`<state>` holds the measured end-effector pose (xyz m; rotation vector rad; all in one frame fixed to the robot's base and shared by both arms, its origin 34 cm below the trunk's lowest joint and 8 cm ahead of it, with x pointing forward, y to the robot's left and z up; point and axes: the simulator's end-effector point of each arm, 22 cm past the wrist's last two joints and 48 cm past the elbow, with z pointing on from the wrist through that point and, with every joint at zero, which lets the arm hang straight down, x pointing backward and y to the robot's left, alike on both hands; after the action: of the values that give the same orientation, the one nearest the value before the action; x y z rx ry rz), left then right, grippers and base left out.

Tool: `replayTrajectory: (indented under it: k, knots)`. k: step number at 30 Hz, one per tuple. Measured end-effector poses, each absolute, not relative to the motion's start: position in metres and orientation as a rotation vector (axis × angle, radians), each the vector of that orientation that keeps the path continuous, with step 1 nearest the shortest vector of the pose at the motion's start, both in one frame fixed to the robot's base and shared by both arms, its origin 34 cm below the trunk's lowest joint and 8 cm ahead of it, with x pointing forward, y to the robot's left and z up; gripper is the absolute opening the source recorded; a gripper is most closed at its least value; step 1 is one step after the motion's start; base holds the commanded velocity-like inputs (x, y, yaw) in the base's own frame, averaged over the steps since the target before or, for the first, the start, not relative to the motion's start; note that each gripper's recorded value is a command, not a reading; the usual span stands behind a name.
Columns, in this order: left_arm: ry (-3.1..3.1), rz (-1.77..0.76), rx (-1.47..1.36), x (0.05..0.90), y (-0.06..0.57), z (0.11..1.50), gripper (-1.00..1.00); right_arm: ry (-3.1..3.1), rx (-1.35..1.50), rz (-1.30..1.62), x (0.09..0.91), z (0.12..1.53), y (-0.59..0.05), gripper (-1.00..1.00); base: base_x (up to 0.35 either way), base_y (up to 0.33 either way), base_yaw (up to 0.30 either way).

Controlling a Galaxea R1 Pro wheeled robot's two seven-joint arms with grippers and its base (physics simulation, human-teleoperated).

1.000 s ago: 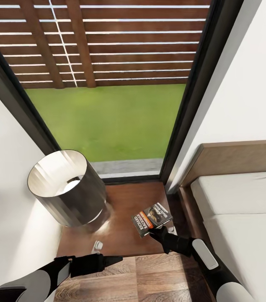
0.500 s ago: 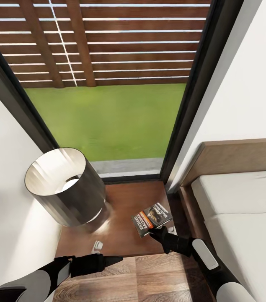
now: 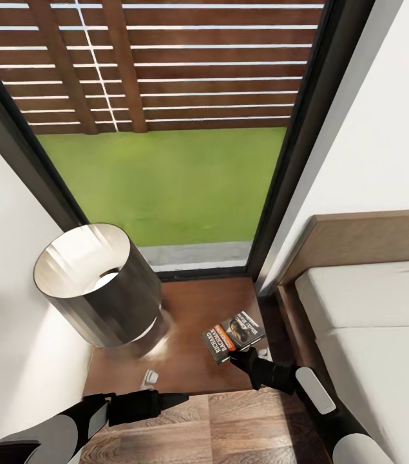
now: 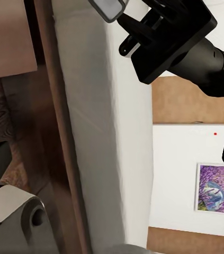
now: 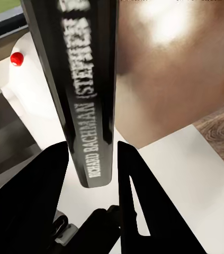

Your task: In the bedroom, move the book from the bed onto either nightstand, and place the two sandals side by side next to the bed.

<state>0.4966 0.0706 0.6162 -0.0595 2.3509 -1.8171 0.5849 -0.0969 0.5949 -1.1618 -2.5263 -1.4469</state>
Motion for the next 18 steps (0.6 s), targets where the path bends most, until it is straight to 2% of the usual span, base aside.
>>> replayTrajectory:
  k: [18]
  knots:
    - [2.351, -1.817, -0.06, 0.4966, 0.0706, 0.6085, 1.0, -2.527, -1.162, -1.447, 0.5851, 0.5872, -0.0969, -1.0, 0.0, 0.0, 0.0]
